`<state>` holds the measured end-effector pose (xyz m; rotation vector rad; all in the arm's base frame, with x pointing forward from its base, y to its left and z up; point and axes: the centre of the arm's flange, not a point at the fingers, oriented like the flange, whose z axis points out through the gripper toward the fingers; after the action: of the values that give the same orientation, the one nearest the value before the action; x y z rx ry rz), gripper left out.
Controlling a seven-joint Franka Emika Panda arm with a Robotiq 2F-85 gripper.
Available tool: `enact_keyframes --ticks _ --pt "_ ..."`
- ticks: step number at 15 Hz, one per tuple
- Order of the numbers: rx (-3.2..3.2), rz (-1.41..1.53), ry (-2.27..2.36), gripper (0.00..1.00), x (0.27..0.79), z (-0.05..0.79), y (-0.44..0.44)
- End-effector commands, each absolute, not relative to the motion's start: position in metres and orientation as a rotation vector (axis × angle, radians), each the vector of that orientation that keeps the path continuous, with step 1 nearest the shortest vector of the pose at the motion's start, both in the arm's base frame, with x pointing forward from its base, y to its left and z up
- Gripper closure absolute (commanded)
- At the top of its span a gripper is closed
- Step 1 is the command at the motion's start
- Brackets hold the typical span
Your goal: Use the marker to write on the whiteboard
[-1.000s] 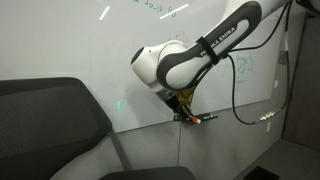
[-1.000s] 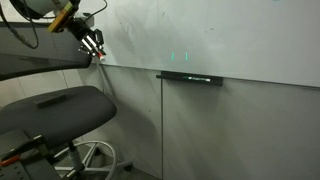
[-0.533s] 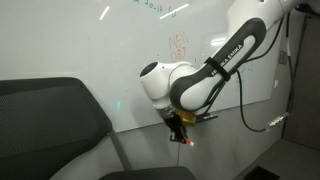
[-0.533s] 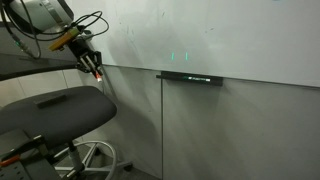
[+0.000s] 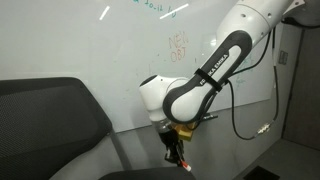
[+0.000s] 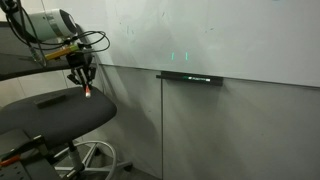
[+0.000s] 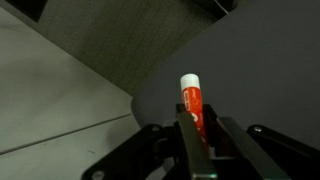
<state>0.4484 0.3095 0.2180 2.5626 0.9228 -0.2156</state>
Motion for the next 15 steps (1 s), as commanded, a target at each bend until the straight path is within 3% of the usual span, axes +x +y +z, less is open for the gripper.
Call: enact_keyframes --ticks 1,12,13,14,15 --pt "2.615 -0.33 0.992 0.95 0.444 0.203 0.338" --pt "2.735 -0.597 1.114 0.93 0.45 0.168 0.374" --pt "2.742 -0.622 1.096 0.55 0.453 0.166 0.371" --pt "2.744 -0.646 1.077 0.54 0.455 0.162 0.369" --pt "2.738 -0.662 1.052 0.47 0.458 0.16 0.366"
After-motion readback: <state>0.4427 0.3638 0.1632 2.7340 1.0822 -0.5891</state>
